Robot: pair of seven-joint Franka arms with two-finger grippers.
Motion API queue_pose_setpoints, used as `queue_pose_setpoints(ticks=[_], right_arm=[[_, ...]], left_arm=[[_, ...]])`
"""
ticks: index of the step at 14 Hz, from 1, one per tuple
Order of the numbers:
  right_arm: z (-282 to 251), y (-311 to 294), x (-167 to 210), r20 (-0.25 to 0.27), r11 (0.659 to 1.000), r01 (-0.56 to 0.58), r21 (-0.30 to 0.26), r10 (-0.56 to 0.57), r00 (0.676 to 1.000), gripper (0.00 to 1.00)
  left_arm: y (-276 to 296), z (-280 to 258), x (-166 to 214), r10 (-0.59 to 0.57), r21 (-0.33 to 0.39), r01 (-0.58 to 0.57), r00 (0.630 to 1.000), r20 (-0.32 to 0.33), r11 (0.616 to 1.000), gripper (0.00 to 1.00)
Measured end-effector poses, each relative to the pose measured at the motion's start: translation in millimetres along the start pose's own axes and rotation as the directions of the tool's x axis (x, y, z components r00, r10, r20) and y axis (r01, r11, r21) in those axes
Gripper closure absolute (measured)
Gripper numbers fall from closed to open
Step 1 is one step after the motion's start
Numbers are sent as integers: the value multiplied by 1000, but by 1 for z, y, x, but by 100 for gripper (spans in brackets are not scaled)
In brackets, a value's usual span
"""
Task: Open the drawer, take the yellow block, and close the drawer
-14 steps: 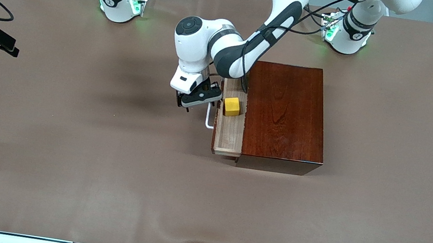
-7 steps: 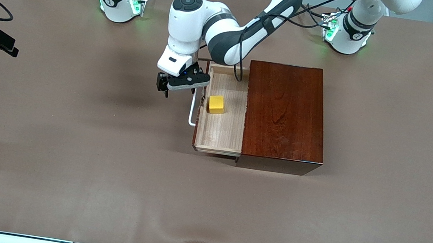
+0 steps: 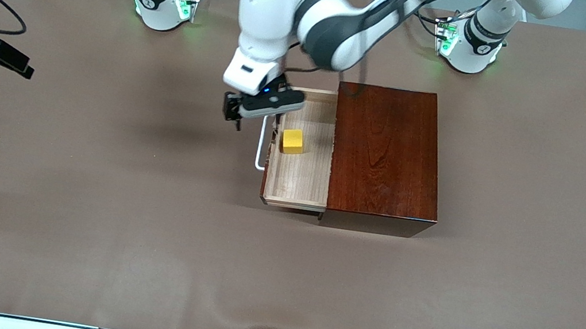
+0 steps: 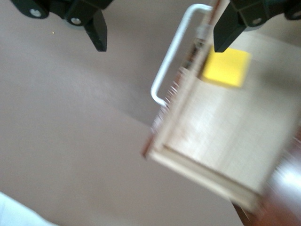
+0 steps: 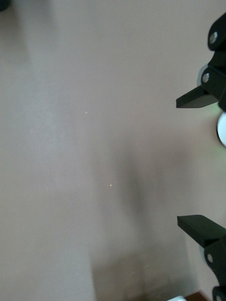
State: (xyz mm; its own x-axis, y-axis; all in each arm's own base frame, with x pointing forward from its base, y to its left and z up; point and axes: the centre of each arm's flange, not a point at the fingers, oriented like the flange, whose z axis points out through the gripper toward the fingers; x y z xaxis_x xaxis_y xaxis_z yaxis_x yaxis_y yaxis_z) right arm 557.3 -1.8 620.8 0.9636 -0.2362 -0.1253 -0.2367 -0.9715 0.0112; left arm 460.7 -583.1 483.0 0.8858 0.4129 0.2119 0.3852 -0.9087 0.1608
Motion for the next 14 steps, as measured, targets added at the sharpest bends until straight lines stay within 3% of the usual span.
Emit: queue_pose_setpoints(ticks=[4,8,12,14], right_arm=[[2,-53,-16,1,976,-215,-14,215,977,0],[20,-95,-22,12,875,-481,-48,482,876,0],[42,-124,-22,27,837,-540,-85,544,839,0],[44,-127,-21,50,793,-604,-73,608,792,0]], left_arm=[[-60,-76,79,38,115,-38,999,4,993,0],[-114,-115,135,118,195,-124,992,45,973,0],[-186,-157,201,209,223,-222,974,83,949,0],[-229,-170,230,268,228,-285,958,105,931,0]])
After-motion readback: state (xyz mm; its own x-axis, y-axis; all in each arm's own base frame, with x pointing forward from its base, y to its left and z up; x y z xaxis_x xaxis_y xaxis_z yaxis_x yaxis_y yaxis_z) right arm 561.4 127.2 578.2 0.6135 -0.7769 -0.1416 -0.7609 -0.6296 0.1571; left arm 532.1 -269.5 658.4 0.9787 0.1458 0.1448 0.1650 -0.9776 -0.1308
